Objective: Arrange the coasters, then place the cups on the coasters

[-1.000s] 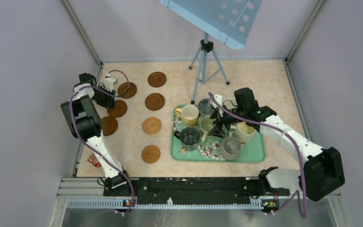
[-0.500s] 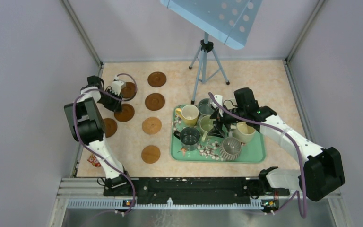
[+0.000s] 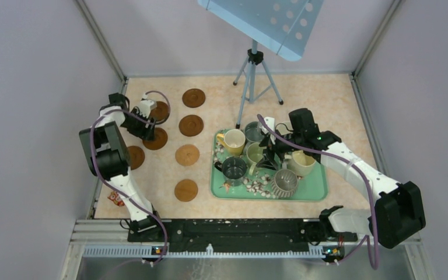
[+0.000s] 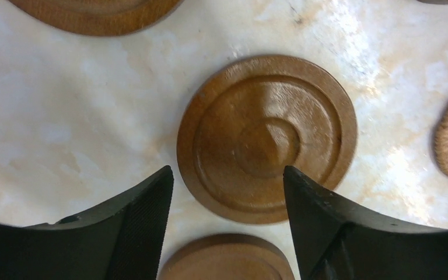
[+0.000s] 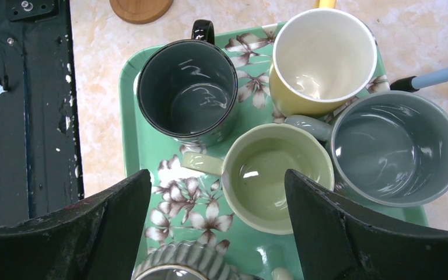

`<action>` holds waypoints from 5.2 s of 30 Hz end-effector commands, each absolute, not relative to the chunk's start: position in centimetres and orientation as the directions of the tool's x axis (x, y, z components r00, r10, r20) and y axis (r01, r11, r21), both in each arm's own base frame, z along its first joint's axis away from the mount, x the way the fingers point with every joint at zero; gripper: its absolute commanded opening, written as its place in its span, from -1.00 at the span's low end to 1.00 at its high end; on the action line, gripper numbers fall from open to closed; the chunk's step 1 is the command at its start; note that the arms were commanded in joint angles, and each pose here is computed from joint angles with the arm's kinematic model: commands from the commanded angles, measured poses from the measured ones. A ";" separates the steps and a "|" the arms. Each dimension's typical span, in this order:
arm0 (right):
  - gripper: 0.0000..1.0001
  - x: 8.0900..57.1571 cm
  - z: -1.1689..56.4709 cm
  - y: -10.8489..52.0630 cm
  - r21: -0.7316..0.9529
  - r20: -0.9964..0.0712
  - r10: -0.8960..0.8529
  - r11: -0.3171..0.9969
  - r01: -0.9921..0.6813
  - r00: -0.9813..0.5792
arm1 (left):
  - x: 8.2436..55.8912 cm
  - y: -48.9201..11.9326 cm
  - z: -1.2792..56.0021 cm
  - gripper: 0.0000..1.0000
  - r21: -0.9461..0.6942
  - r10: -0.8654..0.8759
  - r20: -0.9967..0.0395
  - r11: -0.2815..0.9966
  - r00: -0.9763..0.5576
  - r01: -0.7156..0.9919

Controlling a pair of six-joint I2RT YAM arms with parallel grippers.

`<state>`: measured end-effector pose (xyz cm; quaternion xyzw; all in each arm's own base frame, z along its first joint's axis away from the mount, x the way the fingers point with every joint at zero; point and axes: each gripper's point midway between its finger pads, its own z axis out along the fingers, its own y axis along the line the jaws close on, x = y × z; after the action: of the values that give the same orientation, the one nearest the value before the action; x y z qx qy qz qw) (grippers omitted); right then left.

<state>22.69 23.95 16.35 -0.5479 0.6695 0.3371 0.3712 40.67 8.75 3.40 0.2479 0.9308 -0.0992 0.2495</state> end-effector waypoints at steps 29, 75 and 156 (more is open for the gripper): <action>0.67 21.9 20.1 24.1 -0.015 -0.904 -0.425 0.156 -0.988 -0.054 | 29.1 12.6 1.9 0.11 -0.115 0.532 -0.437 0.767 -0.726 0.631; 0.71 23.3 21.7 23.2 -0.001 -0.925 -0.366 0.265 -0.964 -0.100 | 29.6 9.6 3.9 -0.01 -0.031 0.582 -0.417 0.759 -0.698 0.651; 0.71 23.6 21.8 22.9 0.003 -0.927 -0.359 0.274 -0.962 -0.105 | 27.7 12.7 5.3 0.42 0.078 0.666 -0.321 0.727 -0.673 0.682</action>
<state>23.26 22.79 19.93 -0.4915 0.6855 0.3398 0.4160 26.63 12.99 2.98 0.3635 0.9217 -0.0212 0.1341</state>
